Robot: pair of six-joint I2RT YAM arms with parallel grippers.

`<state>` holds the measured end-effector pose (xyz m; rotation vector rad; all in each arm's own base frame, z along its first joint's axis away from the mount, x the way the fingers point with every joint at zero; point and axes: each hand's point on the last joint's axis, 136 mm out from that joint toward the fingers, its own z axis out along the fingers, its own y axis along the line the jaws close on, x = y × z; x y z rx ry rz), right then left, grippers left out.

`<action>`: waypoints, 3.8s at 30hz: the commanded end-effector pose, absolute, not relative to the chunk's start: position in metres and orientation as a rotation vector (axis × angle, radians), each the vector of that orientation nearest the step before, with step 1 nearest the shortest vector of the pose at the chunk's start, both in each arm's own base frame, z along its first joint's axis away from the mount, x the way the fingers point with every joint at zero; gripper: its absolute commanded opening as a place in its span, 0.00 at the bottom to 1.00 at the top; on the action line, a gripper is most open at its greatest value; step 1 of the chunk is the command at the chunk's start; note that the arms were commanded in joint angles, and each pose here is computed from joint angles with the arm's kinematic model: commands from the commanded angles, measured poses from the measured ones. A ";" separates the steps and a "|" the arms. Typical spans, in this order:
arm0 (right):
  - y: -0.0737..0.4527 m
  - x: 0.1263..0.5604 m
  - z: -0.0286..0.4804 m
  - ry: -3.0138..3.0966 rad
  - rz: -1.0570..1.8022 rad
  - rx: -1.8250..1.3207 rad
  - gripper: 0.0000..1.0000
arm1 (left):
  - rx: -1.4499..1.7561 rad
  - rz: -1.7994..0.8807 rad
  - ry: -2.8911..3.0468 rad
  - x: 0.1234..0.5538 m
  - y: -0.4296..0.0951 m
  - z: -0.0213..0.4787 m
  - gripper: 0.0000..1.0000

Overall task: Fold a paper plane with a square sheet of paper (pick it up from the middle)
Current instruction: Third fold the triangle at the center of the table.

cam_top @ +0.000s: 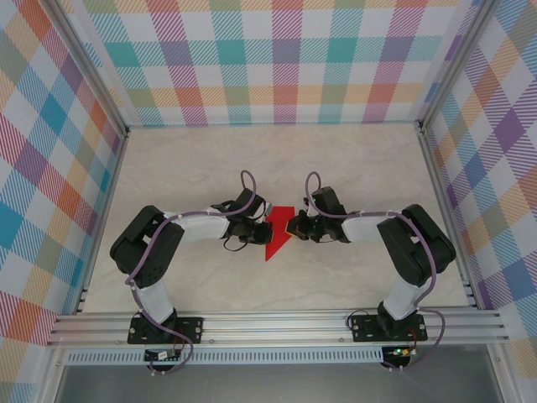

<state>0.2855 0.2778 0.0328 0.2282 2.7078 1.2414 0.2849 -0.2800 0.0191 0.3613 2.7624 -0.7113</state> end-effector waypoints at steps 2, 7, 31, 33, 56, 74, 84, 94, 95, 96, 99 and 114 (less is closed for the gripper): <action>0.291 0.286 0.029 2.730 1.286 0.195 0.03 | 0.352 -0.569 2.880 0.267 -0.252 -0.009 0.02; 0.288 0.283 0.012 2.802 1.210 0.203 0.02 | 0.353 -0.573 2.875 0.268 -0.253 -0.005 0.03; 0.272 0.272 -0.007 2.884 1.081 0.274 0.01 | 0.167 -1.163 2.867 0.255 -0.312 0.052 0.08; 0.272 0.272 -0.007 2.884 1.080 0.273 0.01 | 0.149 -1.178 2.874 0.255 -0.314 0.045 0.08; 0.266 0.267 -0.015 2.919 1.027 0.289 0.01 | 0.121 -0.973 3.074 0.215 -0.271 -0.005 0.08; 0.267 0.268 -0.016 2.926 1.025 0.279 0.02 | 0.112 -0.959 3.073 0.199 -0.254 0.000 0.08; 0.277 0.274 -0.001 2.895 1.093 0.241 0.04 | 0.141 -1.025 3.034 0.196 -0.251 0.019 0.09; 0.270 0.298 0.063 2.756 1.039 0.204 0.22 | 0.188 -0.970 2.797 0.248 -0.264 0.085 0.16; 0.266 0.298 0.063 2.753 1.031 0.217 0.24 | 0.194 -0.960 2.788 0.252 -0.266 0.086 0.16; 0.262 0.297 0.062 2.752 1.029 0.235 0.27 | 0.200 -0.945 2.783 0.257 -0.267 0.086 0.16; 0.255 0.293 0.058 2.752 1.048 0.270 0.31 | 0.209 -0.917 2.795 0.268 -0.273 0.079 0.16; 0.264 0.284 0.039 2.800 1.155 0.280 0.41 | 0.203 -0.682 2.860 0.303 -0.268 0.032 0.10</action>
